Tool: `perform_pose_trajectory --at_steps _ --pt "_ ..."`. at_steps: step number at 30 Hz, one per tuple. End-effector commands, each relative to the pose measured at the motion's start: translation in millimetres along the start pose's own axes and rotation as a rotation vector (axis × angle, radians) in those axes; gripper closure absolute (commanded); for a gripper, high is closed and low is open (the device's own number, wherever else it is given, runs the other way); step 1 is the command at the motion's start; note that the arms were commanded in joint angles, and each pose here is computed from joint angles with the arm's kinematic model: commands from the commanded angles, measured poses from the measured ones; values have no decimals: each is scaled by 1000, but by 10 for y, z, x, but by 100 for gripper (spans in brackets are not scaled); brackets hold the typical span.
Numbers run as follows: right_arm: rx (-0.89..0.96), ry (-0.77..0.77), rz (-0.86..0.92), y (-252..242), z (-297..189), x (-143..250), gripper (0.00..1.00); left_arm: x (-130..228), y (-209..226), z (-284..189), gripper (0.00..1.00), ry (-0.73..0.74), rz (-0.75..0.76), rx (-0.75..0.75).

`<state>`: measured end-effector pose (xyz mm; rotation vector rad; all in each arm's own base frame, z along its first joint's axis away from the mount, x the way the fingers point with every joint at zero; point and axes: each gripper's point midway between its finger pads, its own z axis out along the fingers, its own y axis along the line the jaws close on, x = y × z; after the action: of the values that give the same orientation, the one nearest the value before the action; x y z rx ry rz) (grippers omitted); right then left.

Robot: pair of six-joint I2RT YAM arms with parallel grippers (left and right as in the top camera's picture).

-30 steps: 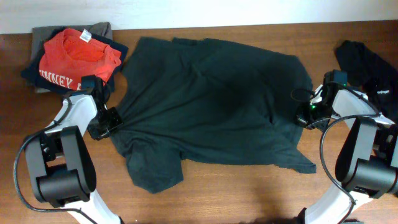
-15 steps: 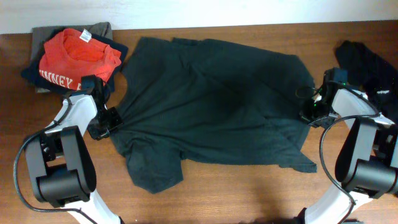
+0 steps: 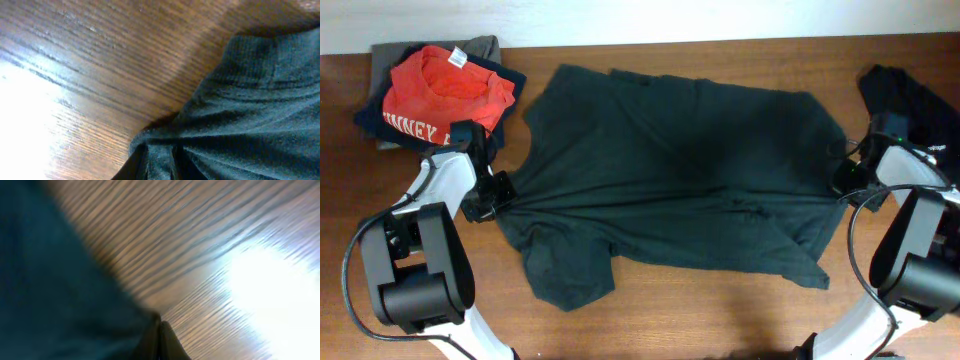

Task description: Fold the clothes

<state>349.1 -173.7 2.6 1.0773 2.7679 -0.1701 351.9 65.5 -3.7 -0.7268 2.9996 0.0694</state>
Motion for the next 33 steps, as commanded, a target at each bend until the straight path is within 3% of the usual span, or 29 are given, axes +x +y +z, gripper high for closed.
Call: perform_pose_trajectory --at_steps 1,6,11,14,18,28,30,32,33 --pt "16 -57 45 -75 -105 -298 96 -31 133 238 84 22 26 -55" --pt "1 -73 44 -18 -467 -533 96 -270 74 -56 83 -6 28 -46" --pt "-21 -54 72 2 -1060 -663 96 -581 -11 -652 84 -51 29 -32" --pt "-89 -40 70 73 -1430 -620 96 -682 -74 -971 79 -77 38 -23" --pt "-187 11 61 111 -1962 -270 96 -645 -222 -1364 66 -76 73 -3" --pt "-165 94 -23 -85 -2526 515 96 -246 -864 -1570 65 -9 222 98" --pt "-160 123 -52 -65 -2511 689 96 -201 -942 -1574 57 -8 245 99" --pt "-154 147 -79 -41 -2451 844 96 -161 -1005 -1576 25 -6 263 99" --pt "-153 158 -93 -21 -2402 918 96 -139 -1039 -1578 17 -6 273 100"
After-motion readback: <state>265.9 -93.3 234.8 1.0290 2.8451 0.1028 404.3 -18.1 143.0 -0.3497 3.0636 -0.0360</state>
